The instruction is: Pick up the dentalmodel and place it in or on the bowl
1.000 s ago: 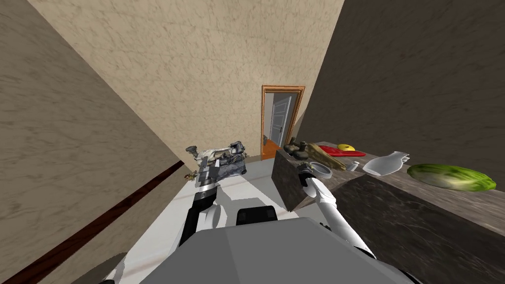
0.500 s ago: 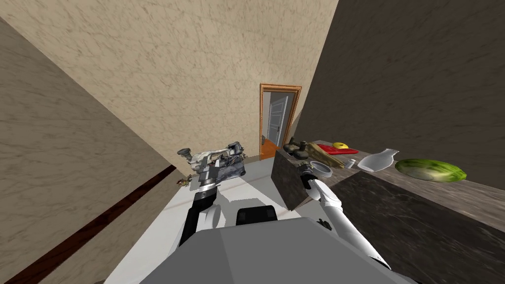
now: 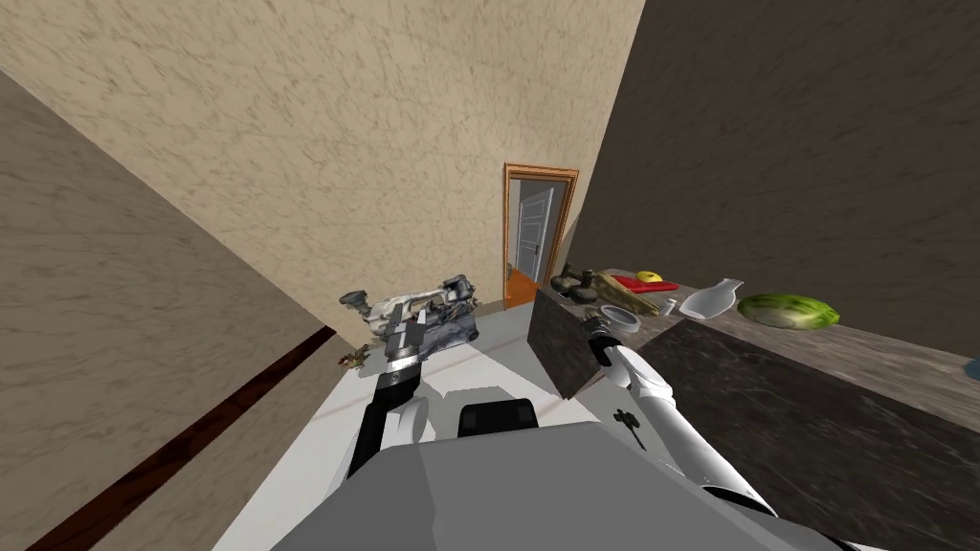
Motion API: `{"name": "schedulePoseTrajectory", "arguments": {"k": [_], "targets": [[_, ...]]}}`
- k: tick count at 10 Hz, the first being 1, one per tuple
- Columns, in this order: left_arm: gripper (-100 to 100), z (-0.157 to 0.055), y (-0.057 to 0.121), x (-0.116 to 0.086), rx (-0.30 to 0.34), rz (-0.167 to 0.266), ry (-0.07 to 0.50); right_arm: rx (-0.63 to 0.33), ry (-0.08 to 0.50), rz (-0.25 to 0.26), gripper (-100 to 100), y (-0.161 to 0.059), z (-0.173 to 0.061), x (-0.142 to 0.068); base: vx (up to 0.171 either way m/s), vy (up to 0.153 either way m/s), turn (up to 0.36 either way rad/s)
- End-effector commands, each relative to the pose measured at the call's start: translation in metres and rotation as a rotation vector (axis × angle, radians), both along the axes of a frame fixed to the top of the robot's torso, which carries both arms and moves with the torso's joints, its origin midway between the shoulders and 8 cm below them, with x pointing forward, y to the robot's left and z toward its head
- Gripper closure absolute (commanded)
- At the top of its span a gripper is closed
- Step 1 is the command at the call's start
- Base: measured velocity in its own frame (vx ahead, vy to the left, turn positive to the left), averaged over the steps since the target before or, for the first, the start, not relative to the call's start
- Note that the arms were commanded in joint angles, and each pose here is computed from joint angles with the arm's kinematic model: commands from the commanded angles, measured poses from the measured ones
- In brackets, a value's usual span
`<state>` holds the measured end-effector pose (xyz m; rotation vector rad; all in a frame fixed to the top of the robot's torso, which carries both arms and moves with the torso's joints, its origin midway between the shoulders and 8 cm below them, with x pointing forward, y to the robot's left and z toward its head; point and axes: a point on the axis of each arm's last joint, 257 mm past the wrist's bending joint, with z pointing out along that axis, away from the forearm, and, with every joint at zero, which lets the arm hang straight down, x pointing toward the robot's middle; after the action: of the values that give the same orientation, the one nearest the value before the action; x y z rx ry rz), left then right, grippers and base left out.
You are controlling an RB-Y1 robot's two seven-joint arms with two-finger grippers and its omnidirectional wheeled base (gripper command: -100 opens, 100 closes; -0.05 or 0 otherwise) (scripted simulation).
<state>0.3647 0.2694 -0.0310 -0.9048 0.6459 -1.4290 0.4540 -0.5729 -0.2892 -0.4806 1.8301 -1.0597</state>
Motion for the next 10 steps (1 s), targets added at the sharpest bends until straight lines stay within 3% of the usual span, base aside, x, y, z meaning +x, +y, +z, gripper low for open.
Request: {"name": "schedulePoseTrajectory", "arguments": {"k": [1, 10], "targets": [[0, 0.000, 0.000, 0.000, 0.000, 0.000, 0.000, -0.011, 0.009, 0.011, 100, -0.010, 0.004, 0.000, -0.033, 0.153, -0.132], [0, 0.000, 0.000, 0.000, 0.000, 0.000, 0.000, -0.066, 0.042, 0.053, 100, -0.069, 0.039, -0.002, -0.027, 0.130, -0.109]]}}
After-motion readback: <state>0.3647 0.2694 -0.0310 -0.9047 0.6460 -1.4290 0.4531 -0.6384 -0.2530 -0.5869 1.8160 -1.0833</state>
